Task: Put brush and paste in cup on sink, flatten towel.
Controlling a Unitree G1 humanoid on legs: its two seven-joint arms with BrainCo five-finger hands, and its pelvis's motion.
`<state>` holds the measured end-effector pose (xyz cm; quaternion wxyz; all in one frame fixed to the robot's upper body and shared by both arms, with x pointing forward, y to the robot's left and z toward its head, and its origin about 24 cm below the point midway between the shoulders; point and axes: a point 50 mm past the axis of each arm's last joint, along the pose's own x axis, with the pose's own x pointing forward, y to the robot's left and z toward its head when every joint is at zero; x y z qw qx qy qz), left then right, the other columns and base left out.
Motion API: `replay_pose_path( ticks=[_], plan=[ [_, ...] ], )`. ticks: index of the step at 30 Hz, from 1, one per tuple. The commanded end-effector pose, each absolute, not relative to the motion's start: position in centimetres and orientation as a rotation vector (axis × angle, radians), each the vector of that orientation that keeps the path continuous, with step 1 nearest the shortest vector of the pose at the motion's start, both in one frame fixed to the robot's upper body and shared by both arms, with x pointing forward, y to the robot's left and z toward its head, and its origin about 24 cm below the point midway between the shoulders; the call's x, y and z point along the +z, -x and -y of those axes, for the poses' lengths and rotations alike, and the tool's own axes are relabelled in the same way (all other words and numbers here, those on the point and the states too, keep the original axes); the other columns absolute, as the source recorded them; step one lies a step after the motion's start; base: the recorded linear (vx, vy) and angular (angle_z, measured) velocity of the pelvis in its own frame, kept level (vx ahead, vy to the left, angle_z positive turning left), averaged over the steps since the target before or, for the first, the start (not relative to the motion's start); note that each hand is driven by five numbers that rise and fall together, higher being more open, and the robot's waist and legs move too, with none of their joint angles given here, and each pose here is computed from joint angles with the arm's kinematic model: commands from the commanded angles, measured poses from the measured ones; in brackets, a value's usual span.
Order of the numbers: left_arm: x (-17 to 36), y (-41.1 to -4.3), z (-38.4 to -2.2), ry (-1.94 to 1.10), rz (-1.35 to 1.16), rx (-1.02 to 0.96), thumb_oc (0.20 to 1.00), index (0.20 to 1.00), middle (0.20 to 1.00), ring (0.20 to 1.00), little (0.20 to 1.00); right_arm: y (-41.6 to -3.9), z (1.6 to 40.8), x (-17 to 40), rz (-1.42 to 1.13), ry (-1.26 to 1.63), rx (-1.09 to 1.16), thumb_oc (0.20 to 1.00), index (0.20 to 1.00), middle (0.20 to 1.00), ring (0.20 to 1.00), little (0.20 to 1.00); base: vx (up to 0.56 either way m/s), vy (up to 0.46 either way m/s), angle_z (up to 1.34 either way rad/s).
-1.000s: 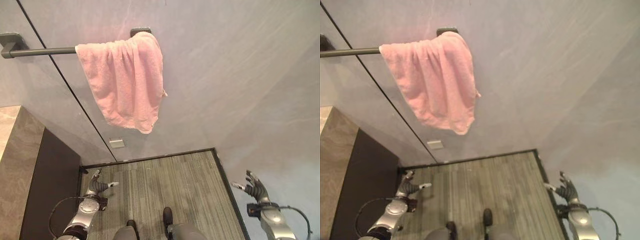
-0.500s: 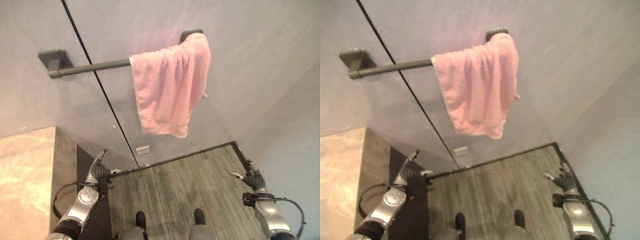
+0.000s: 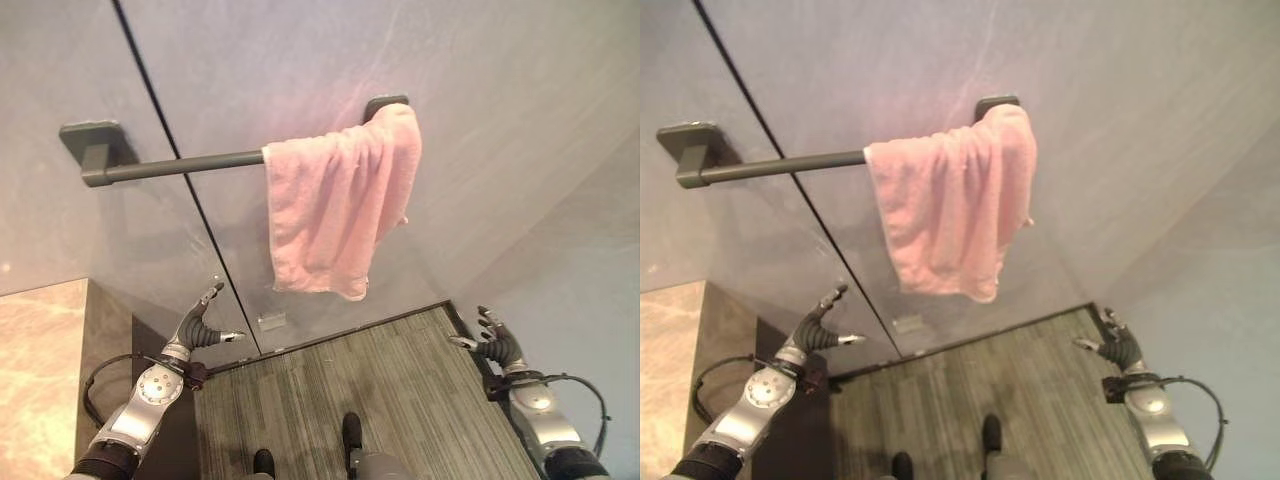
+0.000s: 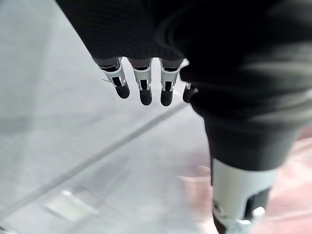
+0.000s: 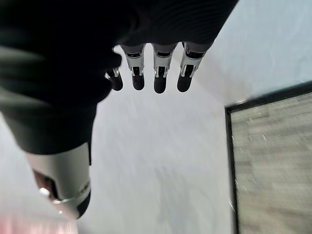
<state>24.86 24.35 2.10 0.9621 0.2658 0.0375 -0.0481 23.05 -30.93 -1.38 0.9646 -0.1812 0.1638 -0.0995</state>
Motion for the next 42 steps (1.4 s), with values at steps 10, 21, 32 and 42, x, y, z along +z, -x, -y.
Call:
replay_pose_path(
  ticks=[10,21,32,42],
  plan=[
    [9.2,-30.0,-20.2,-0.417,0.225,-0.265,1.0,1.0,1.0,1.0,1.0,-31.4,30.9,11.5,0.026,0.303,0.035,1.0,1.0,1.0,1.0,1.0,0.09,-0.096,0.13],
    [16.5,-34.8,-16.6,-0.354,0.44,-0.287,1.0,1.0,1.0,1.0,1.0,-38.2,23.7,19.3,0.2,0.159,0.194,1.0,1.0,1.0,1.0,1.0,-0.03,-0.017,0.07],
    [18.3,-35.8,-12.3,-0.302,0.494,-0.364,1.0,1.0,1.0,1.0,1.0,-39.8,17.5,21.4,0.251,0.075,0.343,1.0,1.0,1.0,1.0,1.0,0.01,0.001,-0.03],
    [16.6,-33.6,-12.7,-0.263,0.485,-0.392,0.2,0.2,0.2,0.2,0.2,-36.6,14.0,20.4,0.348,-0.004,0.531,0.2,0.2,0.2,0.2,0.2,0.02,0.038,-0.01]
  ],
)
